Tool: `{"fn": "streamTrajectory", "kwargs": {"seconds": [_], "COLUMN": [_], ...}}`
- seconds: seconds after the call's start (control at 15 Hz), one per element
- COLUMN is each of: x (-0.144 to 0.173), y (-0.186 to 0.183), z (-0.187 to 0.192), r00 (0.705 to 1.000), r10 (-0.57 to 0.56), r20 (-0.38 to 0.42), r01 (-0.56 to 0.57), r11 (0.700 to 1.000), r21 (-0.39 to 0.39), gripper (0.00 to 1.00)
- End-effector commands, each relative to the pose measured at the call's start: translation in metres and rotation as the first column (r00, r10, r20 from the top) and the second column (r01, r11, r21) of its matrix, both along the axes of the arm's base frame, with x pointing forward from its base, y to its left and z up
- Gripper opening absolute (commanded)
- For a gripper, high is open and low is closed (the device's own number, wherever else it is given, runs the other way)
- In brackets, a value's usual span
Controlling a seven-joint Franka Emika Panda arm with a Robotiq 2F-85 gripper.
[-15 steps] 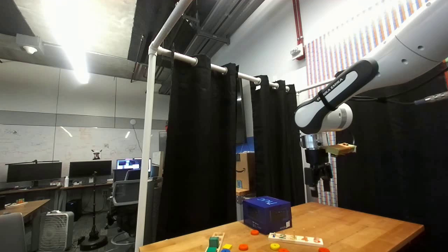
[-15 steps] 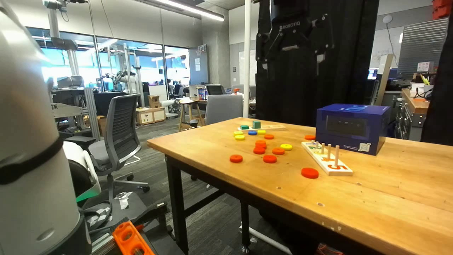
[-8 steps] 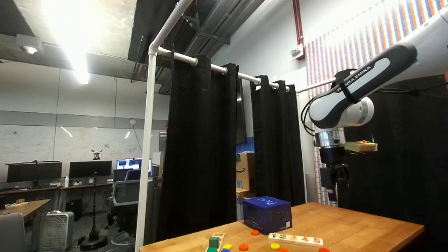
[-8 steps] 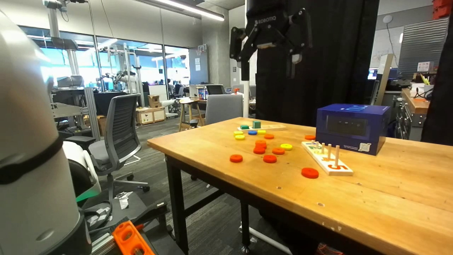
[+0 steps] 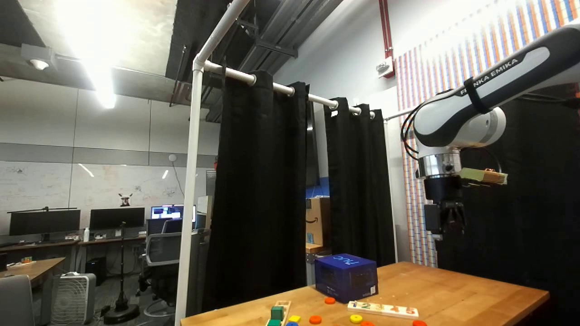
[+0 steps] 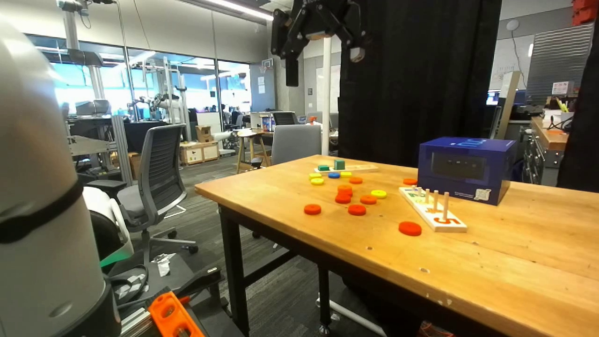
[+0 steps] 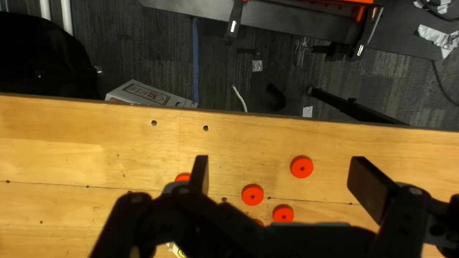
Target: Put the green block next to the other green block on the wooden board
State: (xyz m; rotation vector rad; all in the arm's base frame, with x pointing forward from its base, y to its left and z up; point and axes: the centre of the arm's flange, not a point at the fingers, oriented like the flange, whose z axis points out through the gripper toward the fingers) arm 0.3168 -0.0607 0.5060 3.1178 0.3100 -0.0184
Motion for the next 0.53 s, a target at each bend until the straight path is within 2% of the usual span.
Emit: {"fn": "streamTrajectory", "kwargs": {"seconds": [0.0,0.47], "x": [-0.0019,-0.0015], "y": [0.0004,-0.0002], "z": [0.0008,-0.0026], "r00": [1.000,1.000], "r10": [-0.008,-0.010], "r20": [0.000,-0.010], "r01": [0.008,0.010], "r11": [1.000,1.000], "r21": [0.003,0.003], "gripper": [1.00,1.00]}}
